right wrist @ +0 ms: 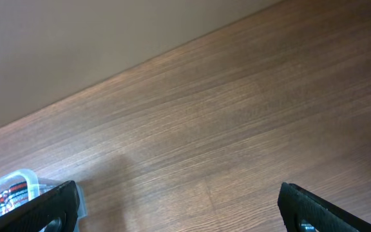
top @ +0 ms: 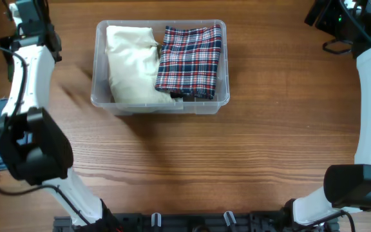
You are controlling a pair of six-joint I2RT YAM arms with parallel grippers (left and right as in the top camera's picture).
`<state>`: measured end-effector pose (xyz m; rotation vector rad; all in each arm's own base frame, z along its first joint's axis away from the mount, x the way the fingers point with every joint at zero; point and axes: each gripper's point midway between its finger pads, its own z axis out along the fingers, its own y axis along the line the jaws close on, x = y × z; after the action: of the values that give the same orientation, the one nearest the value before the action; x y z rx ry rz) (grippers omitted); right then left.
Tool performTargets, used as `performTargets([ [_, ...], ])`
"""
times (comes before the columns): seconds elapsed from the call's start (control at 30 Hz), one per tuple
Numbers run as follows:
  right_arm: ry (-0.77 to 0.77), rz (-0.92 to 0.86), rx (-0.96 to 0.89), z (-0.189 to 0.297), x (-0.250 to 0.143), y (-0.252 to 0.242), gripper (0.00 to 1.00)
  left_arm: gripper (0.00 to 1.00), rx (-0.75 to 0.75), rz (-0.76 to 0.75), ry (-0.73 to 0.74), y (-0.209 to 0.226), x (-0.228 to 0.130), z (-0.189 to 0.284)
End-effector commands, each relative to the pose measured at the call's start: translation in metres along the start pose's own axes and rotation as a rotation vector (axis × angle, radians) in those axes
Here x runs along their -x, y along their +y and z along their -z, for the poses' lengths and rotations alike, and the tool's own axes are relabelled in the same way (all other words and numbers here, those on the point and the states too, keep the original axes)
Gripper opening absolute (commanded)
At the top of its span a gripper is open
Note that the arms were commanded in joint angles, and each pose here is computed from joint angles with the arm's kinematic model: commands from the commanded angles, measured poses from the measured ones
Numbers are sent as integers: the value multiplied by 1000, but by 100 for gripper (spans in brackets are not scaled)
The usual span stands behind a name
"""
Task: Pack container
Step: 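Move the left gripper left toward the green garment, then grasp the green garment with the left gripper and lift it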
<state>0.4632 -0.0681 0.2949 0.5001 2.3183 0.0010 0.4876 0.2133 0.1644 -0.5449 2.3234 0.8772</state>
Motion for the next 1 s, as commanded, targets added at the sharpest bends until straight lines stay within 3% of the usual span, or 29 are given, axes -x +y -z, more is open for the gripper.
performTargets([
  [0.0, 1, -14, -14, -2, -1, -2, 100, 99, 48, -146, -4, -10, -1, -21],
  [0.13, 0, -14, -14, -2, -1, -2, 100, 100, 66, -240, 4, -23, -10, -41],
  [0.97, 0, -14, -14, -2, -1, -2, 99, 100, 11, -393, 34, -86, -56, -102],
])
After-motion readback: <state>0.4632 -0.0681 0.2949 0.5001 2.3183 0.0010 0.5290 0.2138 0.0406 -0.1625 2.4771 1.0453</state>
